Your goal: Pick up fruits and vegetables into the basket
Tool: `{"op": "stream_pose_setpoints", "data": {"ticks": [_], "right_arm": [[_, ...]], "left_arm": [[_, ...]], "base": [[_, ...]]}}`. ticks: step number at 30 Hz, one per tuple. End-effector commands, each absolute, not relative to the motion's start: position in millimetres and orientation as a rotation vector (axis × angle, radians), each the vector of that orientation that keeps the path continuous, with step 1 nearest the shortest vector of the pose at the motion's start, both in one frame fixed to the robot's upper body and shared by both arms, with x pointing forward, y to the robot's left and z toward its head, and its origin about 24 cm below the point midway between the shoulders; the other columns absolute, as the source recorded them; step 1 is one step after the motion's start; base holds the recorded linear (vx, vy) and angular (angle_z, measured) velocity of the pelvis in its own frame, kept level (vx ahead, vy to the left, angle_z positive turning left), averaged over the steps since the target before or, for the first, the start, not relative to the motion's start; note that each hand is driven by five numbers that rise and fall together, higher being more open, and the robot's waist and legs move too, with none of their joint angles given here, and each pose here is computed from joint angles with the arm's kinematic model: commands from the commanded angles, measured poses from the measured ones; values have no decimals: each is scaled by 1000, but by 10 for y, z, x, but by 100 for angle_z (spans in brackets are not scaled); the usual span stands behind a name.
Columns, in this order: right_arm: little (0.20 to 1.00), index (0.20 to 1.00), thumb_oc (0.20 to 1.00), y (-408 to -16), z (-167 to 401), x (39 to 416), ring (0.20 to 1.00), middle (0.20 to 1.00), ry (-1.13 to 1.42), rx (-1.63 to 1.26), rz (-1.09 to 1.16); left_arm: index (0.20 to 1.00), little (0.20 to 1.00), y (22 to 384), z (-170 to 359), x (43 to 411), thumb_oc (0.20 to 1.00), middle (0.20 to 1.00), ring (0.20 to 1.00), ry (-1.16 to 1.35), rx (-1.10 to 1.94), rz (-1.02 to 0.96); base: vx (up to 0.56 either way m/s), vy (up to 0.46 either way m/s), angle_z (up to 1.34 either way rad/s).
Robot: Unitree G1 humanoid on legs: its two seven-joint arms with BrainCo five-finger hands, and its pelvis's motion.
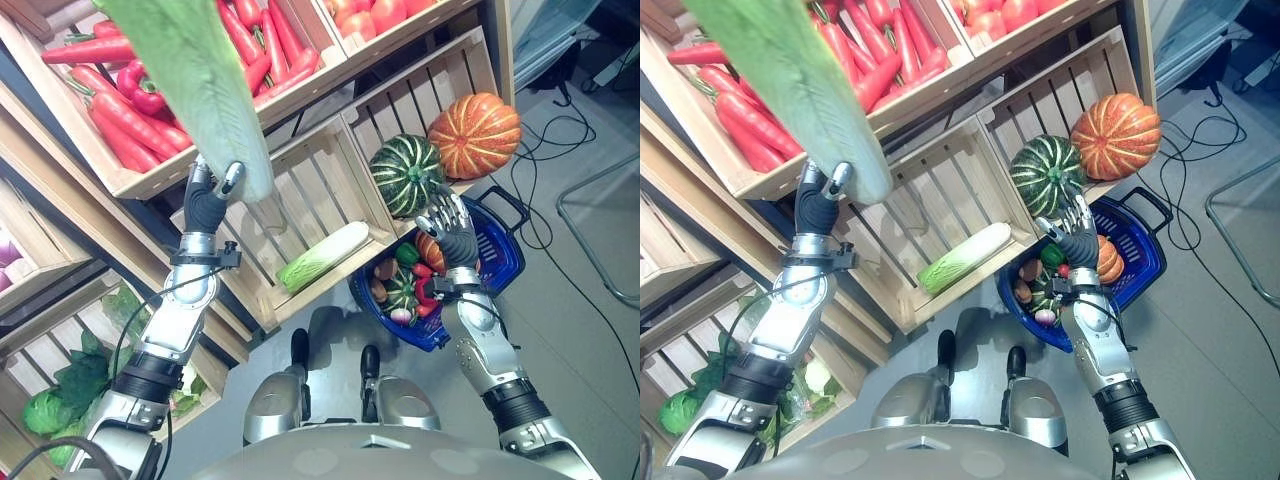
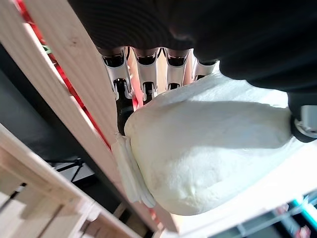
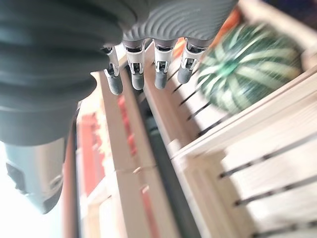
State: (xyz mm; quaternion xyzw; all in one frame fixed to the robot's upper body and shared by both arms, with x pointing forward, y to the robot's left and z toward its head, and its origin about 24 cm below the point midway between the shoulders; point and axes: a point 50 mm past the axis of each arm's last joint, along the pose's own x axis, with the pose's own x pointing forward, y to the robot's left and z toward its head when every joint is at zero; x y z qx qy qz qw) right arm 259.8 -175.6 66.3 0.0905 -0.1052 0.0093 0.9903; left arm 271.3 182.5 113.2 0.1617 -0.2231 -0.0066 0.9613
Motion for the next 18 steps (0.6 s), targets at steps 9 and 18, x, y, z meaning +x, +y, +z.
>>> {"op": "stream_pose_setpoints", "data": {"ticks": [9,18], "right_arm": [[1000,1000,1000,-1537,1277,2724,1000,1000,-414,305,431],[1000,1000,1000,-1349,1306,2786,1000,1000,-365,276,645]], "left_arm": [[200,200,1672,1264,2773,200,200,200,-486,619,-282],[200,200,1451,1226,2748,200,200,200,-425,597,-543]], "base": [[13,-3,0],[0,0,0]]}}
